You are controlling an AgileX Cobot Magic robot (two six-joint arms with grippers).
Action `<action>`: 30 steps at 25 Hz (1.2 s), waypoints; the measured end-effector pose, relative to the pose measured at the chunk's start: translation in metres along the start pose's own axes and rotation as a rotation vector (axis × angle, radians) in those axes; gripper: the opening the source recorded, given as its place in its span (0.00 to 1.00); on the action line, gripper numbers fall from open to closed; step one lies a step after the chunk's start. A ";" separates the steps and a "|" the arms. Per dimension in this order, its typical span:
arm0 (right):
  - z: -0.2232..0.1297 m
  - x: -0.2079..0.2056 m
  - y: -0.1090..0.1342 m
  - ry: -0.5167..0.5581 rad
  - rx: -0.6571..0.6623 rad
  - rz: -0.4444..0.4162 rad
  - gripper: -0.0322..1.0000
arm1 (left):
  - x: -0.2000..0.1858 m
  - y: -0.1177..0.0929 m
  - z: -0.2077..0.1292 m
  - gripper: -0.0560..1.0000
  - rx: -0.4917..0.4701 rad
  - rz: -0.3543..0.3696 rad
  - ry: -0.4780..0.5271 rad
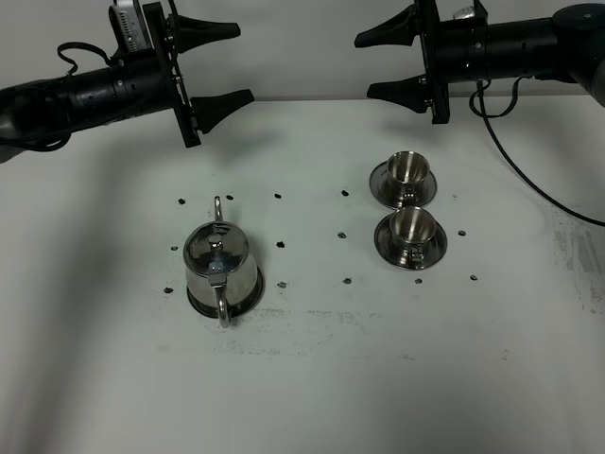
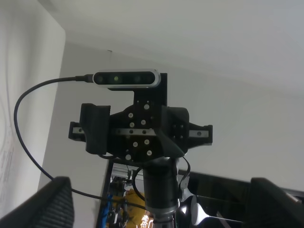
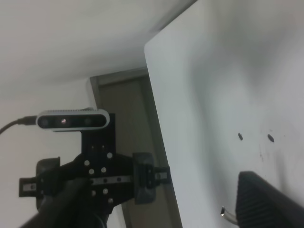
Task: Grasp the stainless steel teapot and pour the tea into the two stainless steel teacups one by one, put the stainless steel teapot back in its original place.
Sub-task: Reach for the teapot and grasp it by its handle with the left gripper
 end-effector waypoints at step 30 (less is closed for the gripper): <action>-0.042 -0.100 0.102 -0.202 -1.010 -1.003 0.60 | -0.035 -0.193 -0.062 0.74 1.488 0.928 -0.056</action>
Point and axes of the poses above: a point on each arm's last joint axis where the gripper is mounted, x pointing out along that axis toward the gripper, y along the wrist's bending axis when the last joint is at zero, z = x × y, the point moved 2 cm from there along x, pointing out along that axis toward the gripper, and after that the axes turned 2 degrees about x, right-handed, at the moved point
